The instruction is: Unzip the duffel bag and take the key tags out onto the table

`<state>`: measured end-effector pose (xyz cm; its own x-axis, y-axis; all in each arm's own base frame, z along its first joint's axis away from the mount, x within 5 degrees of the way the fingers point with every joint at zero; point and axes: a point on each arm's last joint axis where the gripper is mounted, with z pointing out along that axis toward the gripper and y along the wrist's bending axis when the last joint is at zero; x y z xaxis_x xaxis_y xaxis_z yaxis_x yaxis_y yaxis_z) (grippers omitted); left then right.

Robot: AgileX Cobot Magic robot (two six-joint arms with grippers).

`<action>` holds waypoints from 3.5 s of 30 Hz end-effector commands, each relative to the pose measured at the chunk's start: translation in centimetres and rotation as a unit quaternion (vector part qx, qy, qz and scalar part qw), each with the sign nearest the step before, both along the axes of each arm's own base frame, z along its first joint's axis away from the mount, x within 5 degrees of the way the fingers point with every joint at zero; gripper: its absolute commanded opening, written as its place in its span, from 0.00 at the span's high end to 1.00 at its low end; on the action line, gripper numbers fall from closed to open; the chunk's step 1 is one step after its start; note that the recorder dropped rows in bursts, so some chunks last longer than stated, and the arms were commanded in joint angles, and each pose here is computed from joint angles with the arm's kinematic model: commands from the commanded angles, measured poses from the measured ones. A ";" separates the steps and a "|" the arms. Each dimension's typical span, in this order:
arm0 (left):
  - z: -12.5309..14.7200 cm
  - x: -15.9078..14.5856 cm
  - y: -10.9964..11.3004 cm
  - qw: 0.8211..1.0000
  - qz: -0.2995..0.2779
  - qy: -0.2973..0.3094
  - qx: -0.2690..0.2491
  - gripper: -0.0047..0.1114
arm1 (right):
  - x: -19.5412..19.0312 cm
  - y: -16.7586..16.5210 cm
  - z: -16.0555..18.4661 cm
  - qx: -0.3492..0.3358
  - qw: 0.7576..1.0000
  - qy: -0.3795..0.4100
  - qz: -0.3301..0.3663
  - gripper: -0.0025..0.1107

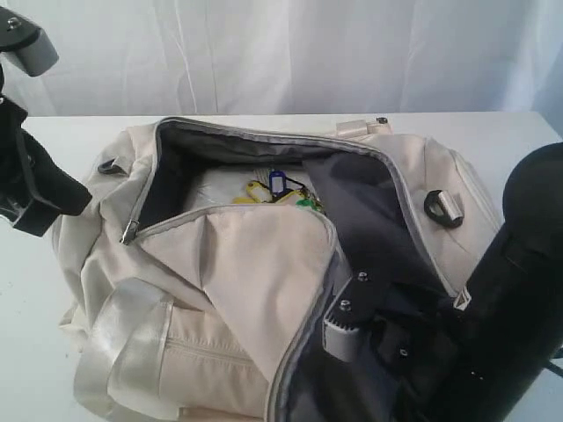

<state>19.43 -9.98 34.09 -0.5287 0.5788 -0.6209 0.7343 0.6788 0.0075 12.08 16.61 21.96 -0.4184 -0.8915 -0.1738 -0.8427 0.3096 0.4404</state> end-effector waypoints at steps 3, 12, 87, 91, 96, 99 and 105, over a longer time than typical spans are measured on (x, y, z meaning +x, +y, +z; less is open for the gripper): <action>0.1 -0.3 0.0 1.000 0.002 0.003 -0.007 0.96 | -0.2 -0.5 -0.3 -0.028 0.999 0.001 -0.021 0.91; 0.1 -0.3 0.0 1.000 0.002 0.003 -0.007 0.96 | -0.2 -0.4 0.0 -0.027 0.999 0.002 -0.022 0.44; 0.1 -0.3 -0.1 1.000 0.002 0.006 -0.011 0.96 | 9.1 7.1 9.2 0.140 0.955 -0.152 -0.212 0.98; 0.0 -0.3 0.0 1.000 0.004 0.005 -0.006 0.96 | 6.3 6.9 10.1 0.162 0.978 -0.073 -0.113 0.98; 0.0 -0.3 0.0 1.000 0.004 0.005 -0.006 0.96 | 4.4 6.6 9.4 0.165 0.985 0.010 -0.054 0.98; 0.0 -0.3 0.0 1.000 0.004 0.004 -0.005 0.96 | 3.7 6.5 8.4 0.157 0.986 0.021 -0.042 0.98; 0.1 -0.3 0.0 1.000 0.004 0.004 -0.006 0.96 | 2.1 7.1 5.8 0.137 0.990 0.040 -0.013 0.98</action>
<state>19.45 -9.98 34.10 -0.5320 0.5747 -0.6219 0.7310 0.6823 0.0052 14.96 23.44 28.83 -0.4837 -0.7835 -0.3901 -0.7971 0.2103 0.5660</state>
